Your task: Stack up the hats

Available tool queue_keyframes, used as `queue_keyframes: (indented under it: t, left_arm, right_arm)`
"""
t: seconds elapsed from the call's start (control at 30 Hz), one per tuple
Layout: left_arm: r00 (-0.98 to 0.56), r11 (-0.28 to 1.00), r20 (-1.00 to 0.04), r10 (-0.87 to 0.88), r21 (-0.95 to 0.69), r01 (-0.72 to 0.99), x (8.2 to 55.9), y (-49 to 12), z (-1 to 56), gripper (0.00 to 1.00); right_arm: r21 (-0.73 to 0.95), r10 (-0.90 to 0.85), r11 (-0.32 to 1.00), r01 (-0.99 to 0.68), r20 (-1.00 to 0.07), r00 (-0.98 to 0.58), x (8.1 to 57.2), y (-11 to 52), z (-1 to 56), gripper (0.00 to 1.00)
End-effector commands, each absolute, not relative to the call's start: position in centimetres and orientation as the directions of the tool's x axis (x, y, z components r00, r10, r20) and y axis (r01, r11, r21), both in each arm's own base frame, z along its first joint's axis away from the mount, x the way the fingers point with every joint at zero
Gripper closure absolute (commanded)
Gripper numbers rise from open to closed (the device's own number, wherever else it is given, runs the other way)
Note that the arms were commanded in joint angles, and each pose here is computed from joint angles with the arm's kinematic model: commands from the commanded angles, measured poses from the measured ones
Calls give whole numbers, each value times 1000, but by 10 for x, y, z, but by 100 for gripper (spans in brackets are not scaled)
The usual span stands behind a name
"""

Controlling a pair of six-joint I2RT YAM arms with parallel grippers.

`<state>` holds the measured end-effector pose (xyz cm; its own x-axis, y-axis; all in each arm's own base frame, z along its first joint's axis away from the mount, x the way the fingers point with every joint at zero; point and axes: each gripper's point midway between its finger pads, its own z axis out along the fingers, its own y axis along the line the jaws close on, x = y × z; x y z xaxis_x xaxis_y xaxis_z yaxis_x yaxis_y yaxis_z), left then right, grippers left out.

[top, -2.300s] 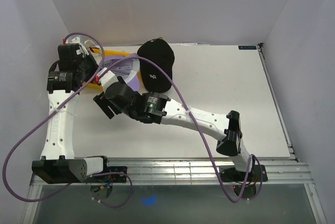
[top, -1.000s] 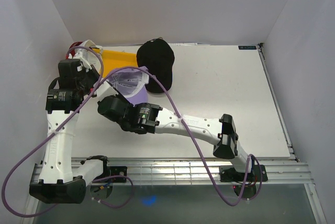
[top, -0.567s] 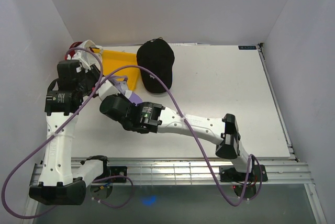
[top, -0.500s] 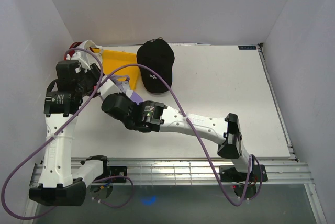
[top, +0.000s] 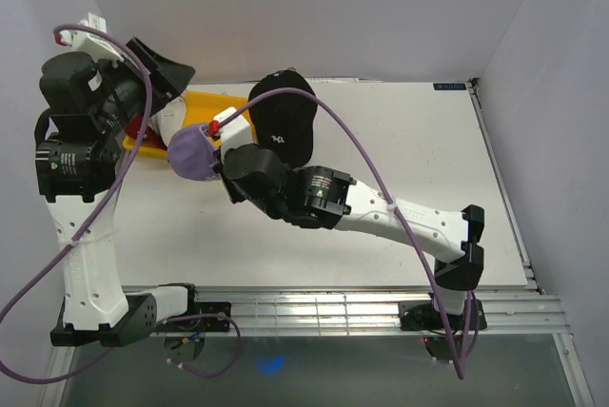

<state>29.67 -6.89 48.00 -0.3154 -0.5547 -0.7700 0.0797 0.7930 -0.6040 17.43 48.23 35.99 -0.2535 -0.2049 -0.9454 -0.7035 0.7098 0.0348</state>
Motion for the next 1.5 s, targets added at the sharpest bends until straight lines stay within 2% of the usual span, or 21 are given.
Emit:
queue_keyframes:
  t: [0.0, 0.1, 0.23, 0.37, 0.4, 0.47, 0.5, 0.57, 0.7, 0.87, 1.1, 1.27, 1.47]
  left_arm:
    - [-217, 773, -781, -586, -619, 141, 289, -69, 532, 25]
    - [-171, 757, -780, -601, -625, 191, 273, -72, 555, 26]
    - [-169, 763, -780, -603, -625, 163, 263, -67, 539, 26]
    - [-172, 772, -776, -606, -627, 109, 254, -60, 515, 28]
    - [-182, 771, -772, -609, -630, 95, 252, -60, 508, 28]
    - [-215, 772, -765, -607, -632, 69, 247, -60, 485, 29]
    - [-232, 774, -765, -601, -629, 69, 245, -62, 477, 29]
    - [-237, 783, -771, -591, -619, 64, 237, -62, 466, 29]
    - [-293, 792, -761, -578, -610, 24, 233, -62, 424, 28]
    - [-345, 791, -748, -567, -611, 26, 226, -70, 399, 29]
    - [-389, 824, -765, -513, -567, 27, 213, -77, 382, 29]
    - [-415, 829, -761, -498, -559, 31, 208, -81, 372, 29]
    - [-428, 827, -760, -489, -560, 49, 208, -86, 371, 29]
  right_arm:
    - [250, 17, 693, -676, -943, -332, 191, 471, 404, 92]
    - [429, 174, 619, -657, -892, -418, 215, 462, 430, 92]
    - [633, 403, 495, -595, -774, -488, 256, 437, 475, 92]
    - [807, 673, 329, -490, -564, -479, 315, 398, 529, 92]
    - [873, 736, 237, -427, -448, -508, 324, 392, 536, 92]
    - [923, 822, 138, -358, -308, -478, 353, 372, 533, 92]
    - [944, 854, -27, -329, -149, -499, 357, 366, 549, 92]
    - [952, 873, -128, -277, -24, -487, 379, 359, 544, 92]
    - [950, 903, -218, -226, 108, -417, 405, 350, 544, 92]
    - [913, 870, -367, -178, 269, -414, 426, 357, 519, 92]
    - [892, 873, -412, -187, 327, -363, 435, 343, 473, 92]
    - [903, 885, -394, -171, 323, -335, 434, 337, 430, 92]
    - [897, 884, -404, -181, 331, -329, 426, 332, 407, 92]
